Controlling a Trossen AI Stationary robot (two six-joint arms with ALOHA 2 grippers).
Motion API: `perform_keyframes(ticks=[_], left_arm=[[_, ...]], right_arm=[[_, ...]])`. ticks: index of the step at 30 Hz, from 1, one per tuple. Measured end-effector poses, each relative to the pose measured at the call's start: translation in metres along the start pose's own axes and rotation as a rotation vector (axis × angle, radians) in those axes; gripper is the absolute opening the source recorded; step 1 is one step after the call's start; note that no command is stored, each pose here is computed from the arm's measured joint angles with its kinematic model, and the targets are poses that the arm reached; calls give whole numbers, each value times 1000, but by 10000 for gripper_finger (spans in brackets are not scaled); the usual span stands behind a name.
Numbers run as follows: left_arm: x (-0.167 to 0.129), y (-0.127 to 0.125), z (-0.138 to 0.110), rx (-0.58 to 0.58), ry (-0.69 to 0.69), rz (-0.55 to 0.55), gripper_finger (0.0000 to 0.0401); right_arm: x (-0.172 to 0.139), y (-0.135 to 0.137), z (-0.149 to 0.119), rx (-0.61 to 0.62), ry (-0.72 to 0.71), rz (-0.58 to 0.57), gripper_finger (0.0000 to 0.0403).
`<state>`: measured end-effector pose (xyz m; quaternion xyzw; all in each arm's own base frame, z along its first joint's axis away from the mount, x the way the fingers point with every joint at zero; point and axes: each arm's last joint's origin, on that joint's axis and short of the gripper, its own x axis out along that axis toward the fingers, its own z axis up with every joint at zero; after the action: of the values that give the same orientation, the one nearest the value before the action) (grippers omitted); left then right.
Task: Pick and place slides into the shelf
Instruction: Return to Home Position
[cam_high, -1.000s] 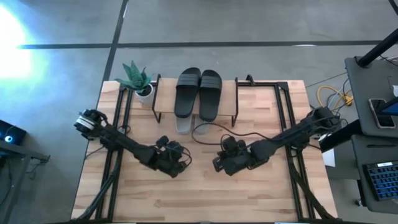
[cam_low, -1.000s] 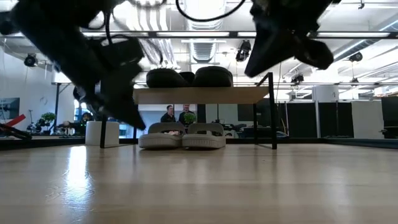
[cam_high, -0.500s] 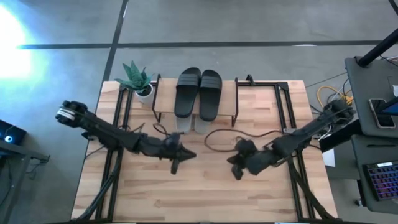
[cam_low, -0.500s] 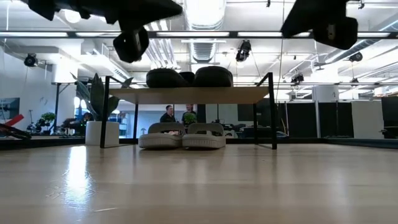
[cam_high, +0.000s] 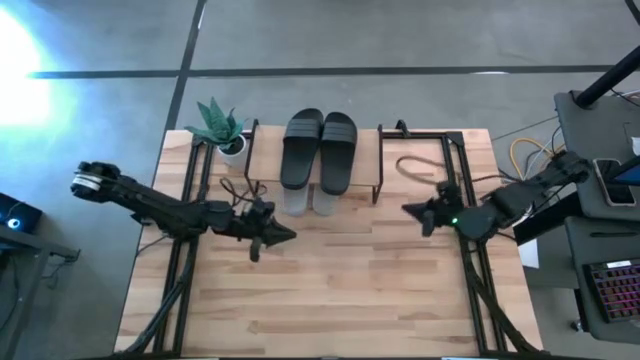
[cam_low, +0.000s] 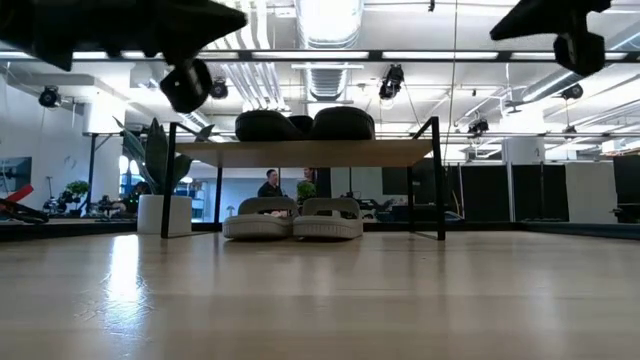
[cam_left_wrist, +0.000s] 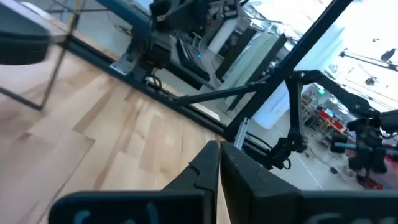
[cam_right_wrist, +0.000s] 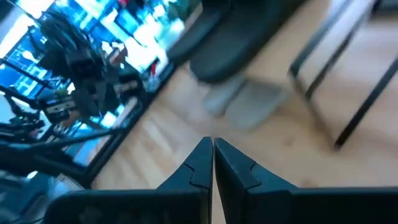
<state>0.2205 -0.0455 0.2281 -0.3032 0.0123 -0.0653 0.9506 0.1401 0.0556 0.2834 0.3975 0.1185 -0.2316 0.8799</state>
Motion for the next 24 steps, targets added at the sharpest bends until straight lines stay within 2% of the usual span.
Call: perform_keyframes(ticks=[6,11,16,20,24], left_arm=[[-30,12,5,-6,-77,83,0],[-58,23,10,-6,-137,147,0],[-82,30,12,-6,-170,178,0],[-93,31,11,-5,-179,192,0],[-100,35,7,4,-142,260,0]], right_arm=[[-20,-9,20,-141,-115,30,9],[-28,-15,28,-67,-158,41,9],[-27,-15,27,-178,-149,33,9],[-27,-23,26,-157,-196,3,9],[-26,-35,21,-136,-206,21,9]])
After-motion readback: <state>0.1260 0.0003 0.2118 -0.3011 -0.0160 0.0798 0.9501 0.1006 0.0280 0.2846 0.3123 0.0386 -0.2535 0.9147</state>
